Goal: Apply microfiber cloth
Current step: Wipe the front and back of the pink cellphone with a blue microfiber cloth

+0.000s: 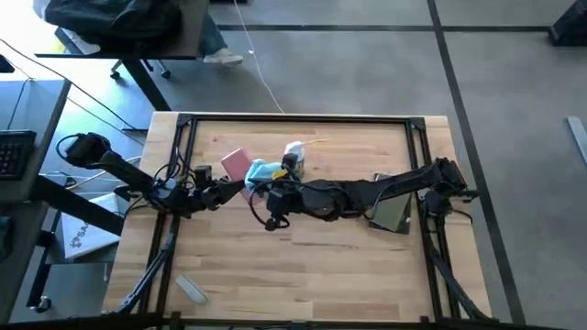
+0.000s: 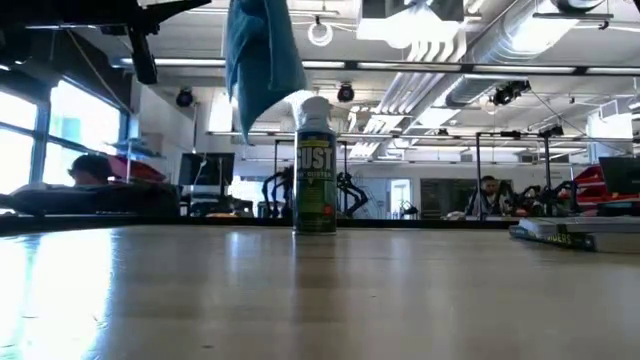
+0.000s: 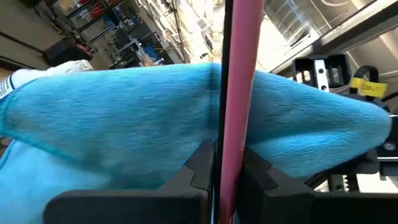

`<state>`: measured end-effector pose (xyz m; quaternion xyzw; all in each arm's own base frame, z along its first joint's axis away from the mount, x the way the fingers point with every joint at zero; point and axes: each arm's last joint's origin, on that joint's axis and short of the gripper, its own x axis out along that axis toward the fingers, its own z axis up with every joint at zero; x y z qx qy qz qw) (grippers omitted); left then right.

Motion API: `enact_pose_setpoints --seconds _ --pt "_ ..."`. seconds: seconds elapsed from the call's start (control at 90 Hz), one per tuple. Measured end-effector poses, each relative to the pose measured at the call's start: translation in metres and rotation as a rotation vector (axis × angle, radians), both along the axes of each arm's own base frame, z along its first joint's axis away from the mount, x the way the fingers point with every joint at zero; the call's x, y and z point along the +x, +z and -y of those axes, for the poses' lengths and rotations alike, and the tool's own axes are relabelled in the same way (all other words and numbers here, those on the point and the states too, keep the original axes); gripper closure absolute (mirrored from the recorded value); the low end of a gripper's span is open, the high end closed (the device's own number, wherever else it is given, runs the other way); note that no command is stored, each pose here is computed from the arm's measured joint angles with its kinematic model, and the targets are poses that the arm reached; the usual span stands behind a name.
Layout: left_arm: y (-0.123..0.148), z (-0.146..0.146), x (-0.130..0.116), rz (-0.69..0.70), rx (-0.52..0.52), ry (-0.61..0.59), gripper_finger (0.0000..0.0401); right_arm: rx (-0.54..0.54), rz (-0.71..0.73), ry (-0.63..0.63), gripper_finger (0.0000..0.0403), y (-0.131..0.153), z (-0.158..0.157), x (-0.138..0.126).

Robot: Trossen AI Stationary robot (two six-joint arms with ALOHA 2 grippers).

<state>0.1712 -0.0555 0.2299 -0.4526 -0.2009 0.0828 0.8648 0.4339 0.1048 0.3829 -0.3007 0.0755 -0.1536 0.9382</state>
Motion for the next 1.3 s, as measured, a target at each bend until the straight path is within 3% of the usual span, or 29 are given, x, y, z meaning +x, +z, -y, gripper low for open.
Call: enact_pose_setpoints --seconds 0.178,0.478,0.722,0.967,1.3 --pt "-0.001 0.0 0.0 -0.01 0.007 0.001 0.0387 -0.004 0.034 0.027 0.0403 0.014 -0.008 -0.011" --pt "-0.001 0.0 0.0 -0.014 0.012 -0.002 0.0387 0.016 0.018 0.125 0.0403 0.013 -0.015 -0.013" --pt "0.01 0.008 0.002 0.009 0.039 -0.042 0.0387 0.13 -0.054 0.114 0.0403 0.0 0.005 -0.006" --pt "0.027 0.02 0.002 0.02 0.104 -0.055 0.0387 0.128 -0.166 0.073 0.0403 -0.031 0.014 0.011" --pt "0.032 0.019 -0.001 0.055 0.078 -0.05 0.0387 0.113 -0.225 0.084 0.0403 -0.041 0.003 0.011"
